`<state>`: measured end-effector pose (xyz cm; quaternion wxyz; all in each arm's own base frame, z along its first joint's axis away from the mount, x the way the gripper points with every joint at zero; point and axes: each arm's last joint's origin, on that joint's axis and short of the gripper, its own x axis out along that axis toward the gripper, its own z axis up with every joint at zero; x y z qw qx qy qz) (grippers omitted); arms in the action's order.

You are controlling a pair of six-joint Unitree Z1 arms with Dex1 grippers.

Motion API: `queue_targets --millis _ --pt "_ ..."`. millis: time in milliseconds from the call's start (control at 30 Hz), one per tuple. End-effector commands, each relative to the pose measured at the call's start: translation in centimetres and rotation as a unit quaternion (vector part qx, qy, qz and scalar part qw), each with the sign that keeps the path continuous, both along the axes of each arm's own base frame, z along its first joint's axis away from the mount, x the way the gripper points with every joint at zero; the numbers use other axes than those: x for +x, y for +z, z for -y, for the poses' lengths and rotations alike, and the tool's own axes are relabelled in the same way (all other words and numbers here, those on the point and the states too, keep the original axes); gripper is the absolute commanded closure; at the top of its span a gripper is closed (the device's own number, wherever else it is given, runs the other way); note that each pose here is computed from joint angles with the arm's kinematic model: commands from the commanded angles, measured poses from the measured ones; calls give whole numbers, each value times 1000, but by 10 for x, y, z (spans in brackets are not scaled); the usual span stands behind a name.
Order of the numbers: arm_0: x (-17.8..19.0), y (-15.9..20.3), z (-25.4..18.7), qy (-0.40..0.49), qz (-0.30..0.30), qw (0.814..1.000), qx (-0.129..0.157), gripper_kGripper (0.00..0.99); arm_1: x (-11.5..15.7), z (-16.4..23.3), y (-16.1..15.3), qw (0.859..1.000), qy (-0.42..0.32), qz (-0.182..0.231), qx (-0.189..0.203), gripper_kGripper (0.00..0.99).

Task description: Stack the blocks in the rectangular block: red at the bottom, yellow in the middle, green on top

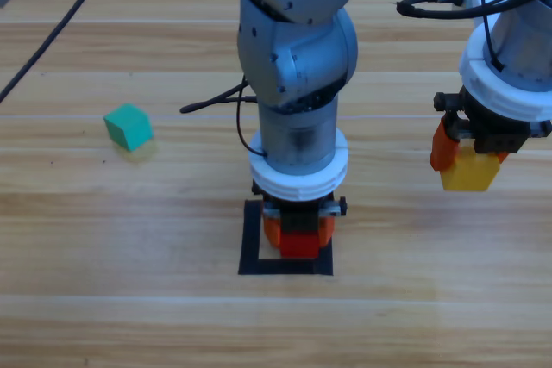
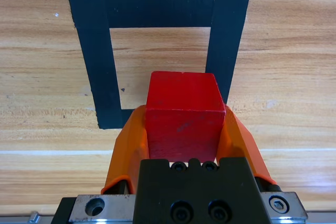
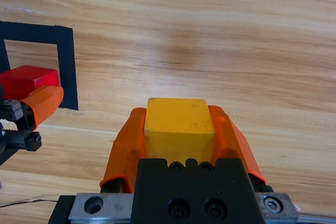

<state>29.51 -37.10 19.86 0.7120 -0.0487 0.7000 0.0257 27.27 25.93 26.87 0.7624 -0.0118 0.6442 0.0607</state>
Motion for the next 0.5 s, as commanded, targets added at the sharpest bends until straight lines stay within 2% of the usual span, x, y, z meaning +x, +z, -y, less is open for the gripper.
queue_targets --millis 33,500 --pt "-3 -24 8 -17 -9 999 28 867 -5 -9 -27 999 13 -32 -32 976" --pt "-1 -25 7 -19 -4 999 34 869 -4 -9 -27 999 13 -31 -31 976"
